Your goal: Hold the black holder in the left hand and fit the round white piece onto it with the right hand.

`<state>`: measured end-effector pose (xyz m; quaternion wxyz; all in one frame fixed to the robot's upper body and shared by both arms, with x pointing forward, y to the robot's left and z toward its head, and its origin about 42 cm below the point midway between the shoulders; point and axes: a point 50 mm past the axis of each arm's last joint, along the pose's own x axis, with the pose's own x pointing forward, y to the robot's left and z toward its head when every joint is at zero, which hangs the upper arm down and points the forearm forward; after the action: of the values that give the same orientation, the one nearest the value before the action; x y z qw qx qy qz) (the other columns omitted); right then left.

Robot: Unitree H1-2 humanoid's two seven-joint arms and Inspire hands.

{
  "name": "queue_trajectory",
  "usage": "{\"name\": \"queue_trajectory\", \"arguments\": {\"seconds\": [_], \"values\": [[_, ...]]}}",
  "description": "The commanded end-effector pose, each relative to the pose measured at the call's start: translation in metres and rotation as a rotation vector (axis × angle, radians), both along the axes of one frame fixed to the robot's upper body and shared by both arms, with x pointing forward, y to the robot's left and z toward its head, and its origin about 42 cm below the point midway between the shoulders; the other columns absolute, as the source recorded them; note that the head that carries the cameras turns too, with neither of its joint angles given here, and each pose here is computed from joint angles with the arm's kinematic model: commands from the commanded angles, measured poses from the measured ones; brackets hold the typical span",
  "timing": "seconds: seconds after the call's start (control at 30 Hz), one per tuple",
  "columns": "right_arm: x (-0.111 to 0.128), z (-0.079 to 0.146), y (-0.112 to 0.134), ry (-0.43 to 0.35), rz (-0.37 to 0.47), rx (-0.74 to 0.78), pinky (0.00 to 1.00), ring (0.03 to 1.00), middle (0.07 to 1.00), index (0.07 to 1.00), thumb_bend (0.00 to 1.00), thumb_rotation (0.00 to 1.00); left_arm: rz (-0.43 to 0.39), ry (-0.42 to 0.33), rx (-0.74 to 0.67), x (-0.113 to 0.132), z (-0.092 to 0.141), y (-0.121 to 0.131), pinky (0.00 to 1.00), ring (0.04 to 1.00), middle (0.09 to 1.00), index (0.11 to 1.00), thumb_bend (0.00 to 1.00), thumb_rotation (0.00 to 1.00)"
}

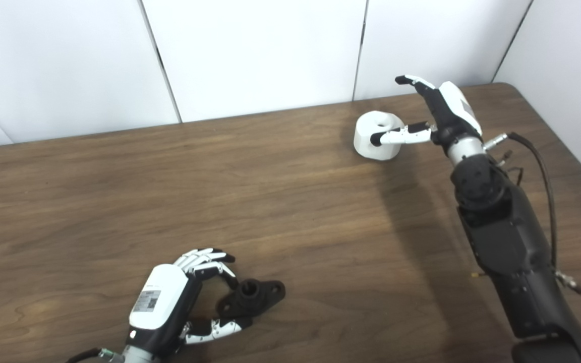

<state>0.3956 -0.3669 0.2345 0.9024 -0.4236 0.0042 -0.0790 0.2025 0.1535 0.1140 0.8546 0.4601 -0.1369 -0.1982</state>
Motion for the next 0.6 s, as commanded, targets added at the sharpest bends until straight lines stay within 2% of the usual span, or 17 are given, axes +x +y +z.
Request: {"name": "queue_trajectory", "arguments": {"seconds": [0.0,0.23,0.57], "values": [[0.013,0.031,-0.002,-0.081,0.015,-0.069,0.91,0.952,0.928,0.855,0.91,0.29,-0.026,0.135,0.081,-0.014,-0.022,0.010,0.83,0.829,0.765,0.487,0.52,0.04],[0.031,0.027,0.000,-0.006,0.017,-0.132,0.88,0.958,0.940,0.859,0.91,0.32,-0.022,0.133,0.075,-0.015,-0.020,0.010,0.83,0.826,0.767,0.487,0.52,0.04],[0.039,0.016,0.001,0.036,0.015,-0.135,0.89,0.958,0.934,0.831,0.95,0.29,-0.019,0.131,0.071,-0.015,-0.020,0.008,0.84,0.827,0.769,0.487,0.52,0.04]]}}
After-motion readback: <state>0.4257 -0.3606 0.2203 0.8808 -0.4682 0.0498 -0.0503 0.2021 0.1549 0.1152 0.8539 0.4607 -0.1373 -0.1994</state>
